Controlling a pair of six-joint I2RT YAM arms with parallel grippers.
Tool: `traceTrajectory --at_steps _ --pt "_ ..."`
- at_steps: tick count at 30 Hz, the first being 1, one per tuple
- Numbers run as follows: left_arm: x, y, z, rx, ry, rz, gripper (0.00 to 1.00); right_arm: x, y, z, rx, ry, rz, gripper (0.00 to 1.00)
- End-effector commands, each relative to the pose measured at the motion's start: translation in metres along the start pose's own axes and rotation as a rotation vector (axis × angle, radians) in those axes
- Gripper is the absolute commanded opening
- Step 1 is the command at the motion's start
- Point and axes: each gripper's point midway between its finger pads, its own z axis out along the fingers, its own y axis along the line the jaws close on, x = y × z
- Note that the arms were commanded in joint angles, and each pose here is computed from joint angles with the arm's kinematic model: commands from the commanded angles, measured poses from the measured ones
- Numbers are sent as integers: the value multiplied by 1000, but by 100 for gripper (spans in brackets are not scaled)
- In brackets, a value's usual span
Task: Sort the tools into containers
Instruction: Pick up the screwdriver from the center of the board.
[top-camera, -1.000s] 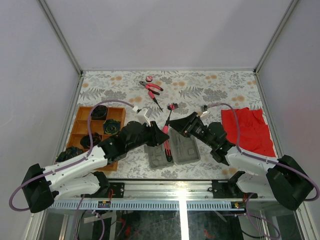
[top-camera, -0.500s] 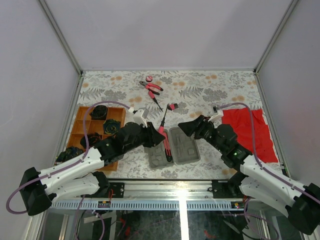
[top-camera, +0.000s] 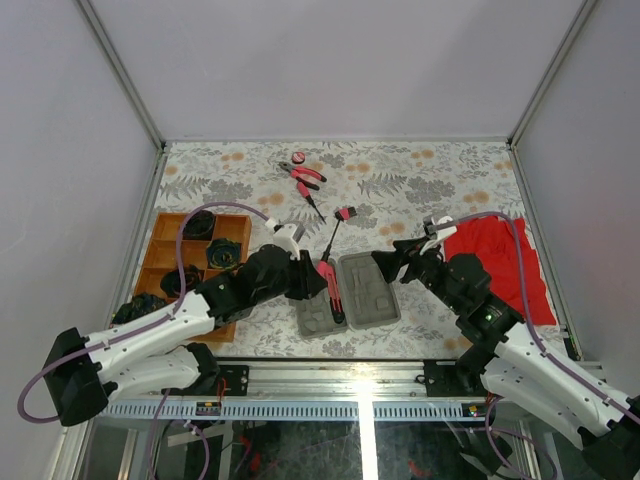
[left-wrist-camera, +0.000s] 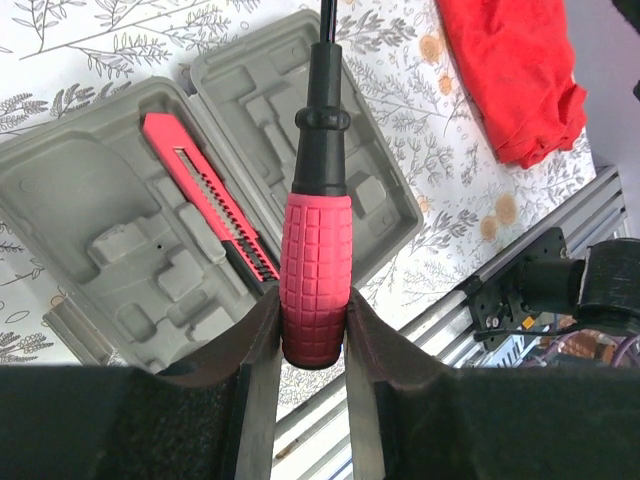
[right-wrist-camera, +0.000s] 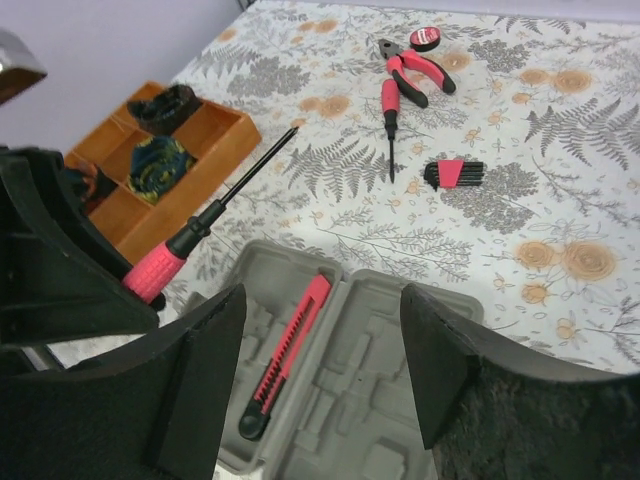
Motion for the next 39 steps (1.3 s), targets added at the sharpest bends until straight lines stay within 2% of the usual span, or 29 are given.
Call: traceTrajectory --at_steps 1,4,8,13,19,24,28,33,36,39 --pt "-8 -13 -1 36 10 50 0 -19 18 -2 -104 -17 -169 70" --pt "-5 -12 1 28 27 59 0 -22 11 -1 -64 -26 -186 70" --pt "-3 -9 3 17 38 61 0 -32 -1 -2 -8 -104 -233 71" --pt "-2 -9 4 16 42 62 0 -23 -6 -1 -31 -105 -393 72" --pt "-1 -6 4 1 46 68 0 -22 7 -2 -124 -135 -509 72" --pt "0 -5 5 -4 52 72 0 -12 27 0 -236 -99 -585 71" --pt "0 -5 6 -8 59 79 0 4 43 1 -295 -66 -714 71" --pt "3 -7 7 5 76 93 0 25 62 -2 -380 -86 -924 71" --pt "5 -8 6 17 97 116 0 29 67 -4 -428 -87 -998 71" --pt "8 -6 6 4 131 152 0 37 74 -9 -513 -35 -1060 71"
